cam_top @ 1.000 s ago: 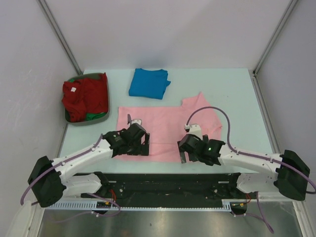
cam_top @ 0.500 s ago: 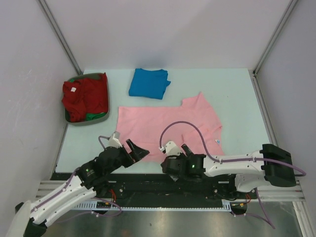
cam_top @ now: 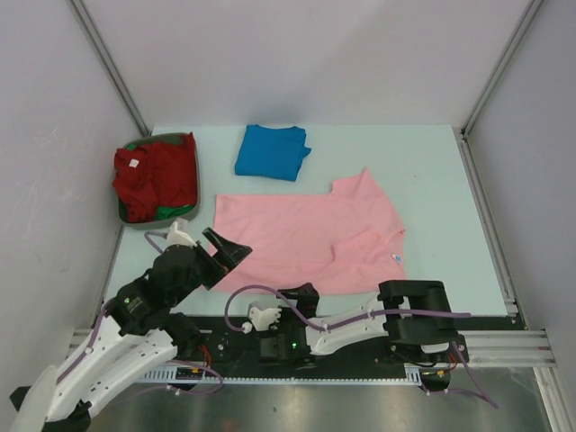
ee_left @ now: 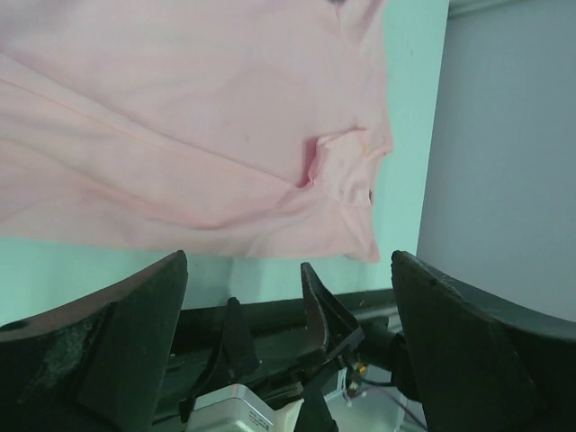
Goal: Fold and stack the t-shirts
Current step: Fold the tshirt
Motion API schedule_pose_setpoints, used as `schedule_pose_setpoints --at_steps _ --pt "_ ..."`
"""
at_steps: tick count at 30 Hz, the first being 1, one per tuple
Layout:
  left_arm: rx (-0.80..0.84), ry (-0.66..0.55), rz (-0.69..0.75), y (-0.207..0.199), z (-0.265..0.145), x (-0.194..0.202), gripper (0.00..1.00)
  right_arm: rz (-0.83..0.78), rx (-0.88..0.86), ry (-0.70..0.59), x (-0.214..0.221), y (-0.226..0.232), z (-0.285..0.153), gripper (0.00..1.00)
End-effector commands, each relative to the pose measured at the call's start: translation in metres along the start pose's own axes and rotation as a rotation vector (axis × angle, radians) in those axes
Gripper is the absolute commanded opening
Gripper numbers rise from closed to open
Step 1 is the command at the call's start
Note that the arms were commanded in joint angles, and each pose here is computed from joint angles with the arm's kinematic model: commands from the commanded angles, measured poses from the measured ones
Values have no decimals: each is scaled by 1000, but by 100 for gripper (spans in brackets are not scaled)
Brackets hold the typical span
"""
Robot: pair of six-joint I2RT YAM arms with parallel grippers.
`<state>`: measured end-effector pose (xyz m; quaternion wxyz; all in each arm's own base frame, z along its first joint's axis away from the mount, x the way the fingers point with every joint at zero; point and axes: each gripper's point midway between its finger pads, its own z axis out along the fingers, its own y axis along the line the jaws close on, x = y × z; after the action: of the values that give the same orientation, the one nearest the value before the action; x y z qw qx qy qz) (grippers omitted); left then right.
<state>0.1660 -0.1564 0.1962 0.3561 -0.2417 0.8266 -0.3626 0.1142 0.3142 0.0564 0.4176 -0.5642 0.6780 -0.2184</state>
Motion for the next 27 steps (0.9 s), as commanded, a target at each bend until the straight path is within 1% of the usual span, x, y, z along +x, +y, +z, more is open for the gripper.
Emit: schedule_pose_setpoints --at_steps 1,3,4,6,11,12,13,16,19,23,26,27 --pt "-111 -84 9 29 -20 -22 100 -23 166 -72 -23 -22 5 99" --pt "-116 -81 30 25 -23 -27 100 -28 167 -64 -21 -16 11 99" --pt "-148 -58 57 28 -19 -25 100 -24 164 -61 -19 -13 14 99" --pt "-133 -25 77 24 -15 -22 100 -48 154 -43 -15 -10 21 97" --pt "-118 11 56 25 -3 -15 100 -51 83 -27 -6 4 29 89" --pt "-121 15 54 27 -1 -14 100 -49 66 -23 -4 7 30 87" --pt "-122 19 52 28 0 -13 100 -44 49 -12 -1 9 34 82" --pt "-125 22 52 30 3 -15 100 -40 32 18 8 12 43 74" --pt "-128 24 49 32 5 -15 100 -47 -19 25 12 22 47 72" --pt "-139 20 50 34 6 -18 100 -57 -43 50 20 30 55 71" --pt "-144 21 50 36 9 -19 100 -52 -90 53 21 39 56 60" --pt "-146 19 52 37 9 -20 100 -55 -100 55 22 41 55 51"
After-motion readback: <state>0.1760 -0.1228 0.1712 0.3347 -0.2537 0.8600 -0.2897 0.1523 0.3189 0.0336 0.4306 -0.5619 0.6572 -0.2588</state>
